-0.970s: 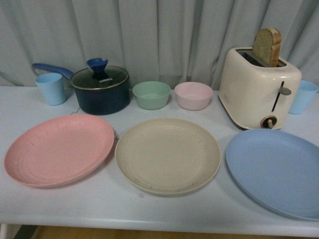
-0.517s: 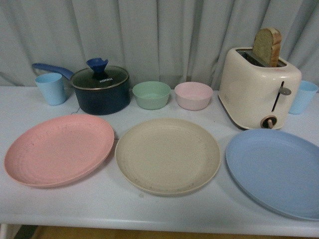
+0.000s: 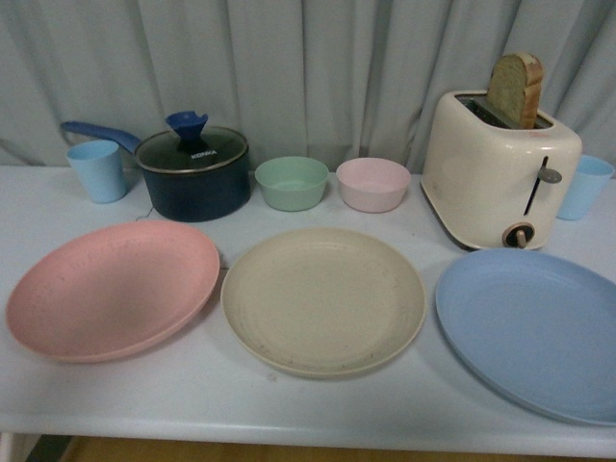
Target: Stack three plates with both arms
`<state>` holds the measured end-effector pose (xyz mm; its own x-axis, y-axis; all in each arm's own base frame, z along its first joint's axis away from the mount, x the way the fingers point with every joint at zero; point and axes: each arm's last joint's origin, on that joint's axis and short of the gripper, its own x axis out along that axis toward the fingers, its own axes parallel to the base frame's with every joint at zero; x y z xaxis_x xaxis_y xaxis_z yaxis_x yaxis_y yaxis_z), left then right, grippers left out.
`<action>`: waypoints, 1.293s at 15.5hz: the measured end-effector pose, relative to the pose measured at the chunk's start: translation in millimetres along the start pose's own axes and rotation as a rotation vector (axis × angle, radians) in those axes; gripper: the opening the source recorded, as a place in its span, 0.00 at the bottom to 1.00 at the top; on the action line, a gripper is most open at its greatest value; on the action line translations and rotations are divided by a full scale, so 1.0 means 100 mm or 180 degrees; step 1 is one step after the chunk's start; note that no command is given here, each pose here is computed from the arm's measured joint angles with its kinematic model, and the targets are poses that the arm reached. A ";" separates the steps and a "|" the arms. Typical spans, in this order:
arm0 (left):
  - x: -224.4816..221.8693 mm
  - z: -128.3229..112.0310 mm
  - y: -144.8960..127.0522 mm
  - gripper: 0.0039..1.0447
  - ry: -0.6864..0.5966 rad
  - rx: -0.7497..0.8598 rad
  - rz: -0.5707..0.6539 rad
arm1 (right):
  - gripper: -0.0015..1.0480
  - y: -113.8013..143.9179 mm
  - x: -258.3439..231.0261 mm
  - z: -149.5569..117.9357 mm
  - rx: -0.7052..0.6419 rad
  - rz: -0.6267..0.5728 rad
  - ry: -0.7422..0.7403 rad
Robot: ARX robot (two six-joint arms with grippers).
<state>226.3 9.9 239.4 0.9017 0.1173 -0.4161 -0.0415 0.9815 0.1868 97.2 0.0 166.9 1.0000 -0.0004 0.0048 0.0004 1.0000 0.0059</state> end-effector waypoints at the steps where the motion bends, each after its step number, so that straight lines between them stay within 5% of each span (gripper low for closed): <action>1: 0.21 0.12 0.00 0.94 0.0221 0.0133 -0.0110 | 0.94 0.00 0.00 0.00 -0.0001 0.0000 0.0000; 3: 0.65 0.25 0.04 0.94 0.0563 0.0304 -0.0320 | 0.94 0.00 0.00 0.00 0.0000 0.0000 0.0000; 7: 1.53 0.01 0.14 0.94 0.1421 0.0279 -0.0772 | 0.94 0.00 0.00 0.00 -0.0001 0.0000 0.0001; 14: 2.43 -0.32 0.45 0.94 0.1833 -0.0064 -0.0918 | 0.94 0.00 0.00 0.00 0.0000 0.0000 0.0000; 20: 2.66 -0.63 0.69 0.94 0.2020 -0.0218 -0.0796 | 0.94 0.00 0.00 0.00 0.0000 0.0000 0.0000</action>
<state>436.1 118.4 85.7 0.4618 -0.0689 -0.8843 0.0892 0.9955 -0.0309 97.2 0.0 166.9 1.0000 -0.0004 0.0048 0.0004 1.0000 0.0059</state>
